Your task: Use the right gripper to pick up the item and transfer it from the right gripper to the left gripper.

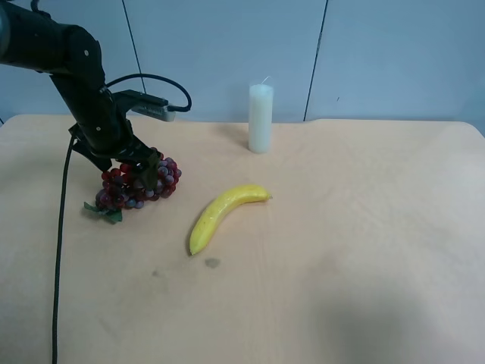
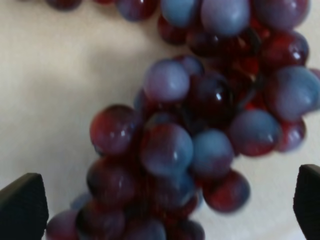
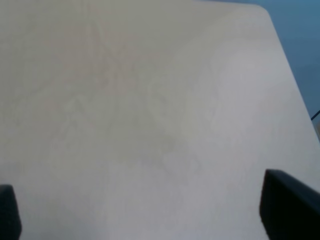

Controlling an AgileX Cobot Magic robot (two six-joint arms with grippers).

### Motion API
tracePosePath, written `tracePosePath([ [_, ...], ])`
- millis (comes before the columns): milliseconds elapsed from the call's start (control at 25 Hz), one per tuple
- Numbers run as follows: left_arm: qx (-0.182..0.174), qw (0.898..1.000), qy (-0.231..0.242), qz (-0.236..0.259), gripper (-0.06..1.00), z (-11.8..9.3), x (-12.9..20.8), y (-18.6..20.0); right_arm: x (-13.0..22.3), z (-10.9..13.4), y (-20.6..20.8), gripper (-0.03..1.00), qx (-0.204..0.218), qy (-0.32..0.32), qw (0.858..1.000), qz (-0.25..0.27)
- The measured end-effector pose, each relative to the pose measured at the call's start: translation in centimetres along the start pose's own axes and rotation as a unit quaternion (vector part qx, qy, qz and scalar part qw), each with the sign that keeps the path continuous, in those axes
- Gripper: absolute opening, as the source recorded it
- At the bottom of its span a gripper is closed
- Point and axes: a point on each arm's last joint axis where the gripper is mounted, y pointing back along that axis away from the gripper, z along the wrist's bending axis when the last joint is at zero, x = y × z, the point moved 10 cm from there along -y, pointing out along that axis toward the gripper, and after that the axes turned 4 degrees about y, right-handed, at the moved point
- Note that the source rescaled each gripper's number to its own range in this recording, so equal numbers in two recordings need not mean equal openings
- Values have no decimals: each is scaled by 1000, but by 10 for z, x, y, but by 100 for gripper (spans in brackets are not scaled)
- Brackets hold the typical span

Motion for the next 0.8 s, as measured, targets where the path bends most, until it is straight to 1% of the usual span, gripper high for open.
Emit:
tracePosePath([
  [160,1,1000,-1,-11,99,-2,4,42,0,0,0,90,0,0,1000,0],
  [320,-3,999,-3,-51,99,-4,6,96,0,0,0,90,0,0,1000,0],
  [520,-5,996,-6,-84,99,-8,23,155,0,0,0,90,0,0,1000,0],
  [720,-1,992,-6,-127,99,-14,48,192,0,0,0,90,0,0,1000,0],
  [800,6,991,-3,-136,99,-20,69,197,0,0,0,90,0,0,1000,0],
])
